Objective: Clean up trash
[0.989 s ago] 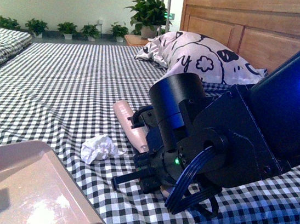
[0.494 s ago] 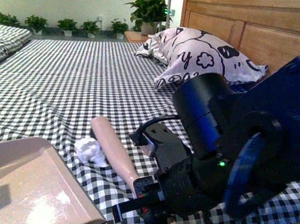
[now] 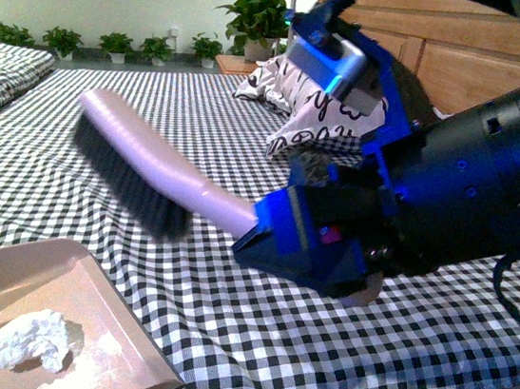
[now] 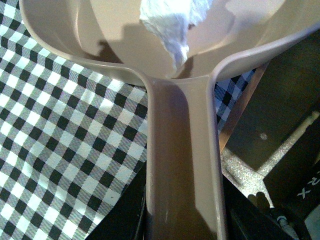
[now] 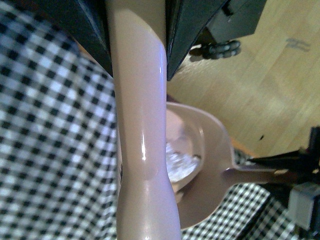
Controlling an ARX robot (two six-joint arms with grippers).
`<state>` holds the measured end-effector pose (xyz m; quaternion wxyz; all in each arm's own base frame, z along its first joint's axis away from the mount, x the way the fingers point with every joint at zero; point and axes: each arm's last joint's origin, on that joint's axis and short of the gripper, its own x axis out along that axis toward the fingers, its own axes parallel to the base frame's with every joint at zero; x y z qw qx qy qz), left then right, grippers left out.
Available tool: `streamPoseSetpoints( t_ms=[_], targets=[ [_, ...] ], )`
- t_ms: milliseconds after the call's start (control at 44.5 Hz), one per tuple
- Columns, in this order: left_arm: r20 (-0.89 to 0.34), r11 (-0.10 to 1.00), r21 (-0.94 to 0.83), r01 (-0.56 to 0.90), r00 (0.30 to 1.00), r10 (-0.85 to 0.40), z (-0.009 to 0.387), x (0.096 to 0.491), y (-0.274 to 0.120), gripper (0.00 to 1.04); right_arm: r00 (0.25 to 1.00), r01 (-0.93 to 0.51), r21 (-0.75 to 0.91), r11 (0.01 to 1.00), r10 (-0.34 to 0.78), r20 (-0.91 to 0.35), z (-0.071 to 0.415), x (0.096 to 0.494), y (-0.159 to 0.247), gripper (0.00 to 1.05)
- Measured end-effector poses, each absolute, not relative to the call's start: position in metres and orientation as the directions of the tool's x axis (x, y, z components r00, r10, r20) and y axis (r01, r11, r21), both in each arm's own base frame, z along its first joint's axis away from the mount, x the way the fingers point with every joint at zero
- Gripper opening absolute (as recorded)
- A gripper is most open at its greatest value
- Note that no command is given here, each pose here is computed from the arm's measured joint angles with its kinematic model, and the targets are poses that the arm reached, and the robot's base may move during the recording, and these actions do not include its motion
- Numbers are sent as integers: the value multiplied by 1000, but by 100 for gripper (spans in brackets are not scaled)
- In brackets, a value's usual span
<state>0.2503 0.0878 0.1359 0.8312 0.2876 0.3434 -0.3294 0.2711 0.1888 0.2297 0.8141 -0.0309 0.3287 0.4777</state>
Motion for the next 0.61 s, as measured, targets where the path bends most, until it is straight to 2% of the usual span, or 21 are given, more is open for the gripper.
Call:
streamPoseSetpoints(
  t_ms=[270, 404, 427, 517, 607],
  targets=[
    [-760, 618, 252, 745, 547, -350, 136, 250, 88, 26, 630, -610, 119, 783, 570, -527, 209, 319, 148, 21],
    [-758, 620, 251, 744, 549, -351, 136, 250, 88, 26, 709, -532, 109, 840, 512, -485, 210, 334, 122, 21],
    [-752, 625, 253, 738, 557, -354, 136, 251, 88, 26, 714, -525, 109, 844, 507, -483, 210, 335, 119, 21],
    [-649, 666, 324, 672, 670, -361, 130, 250, 87, 26, 740, -481, 118, 869, 474, -477, 211, 339, 99, 21],
    [-562, 719, 355, 597, 751, -346, 133, 252, 87, 26, 752, -451, 138, 882, 459, -473, 212, 340, 83, 21]
  ],
)
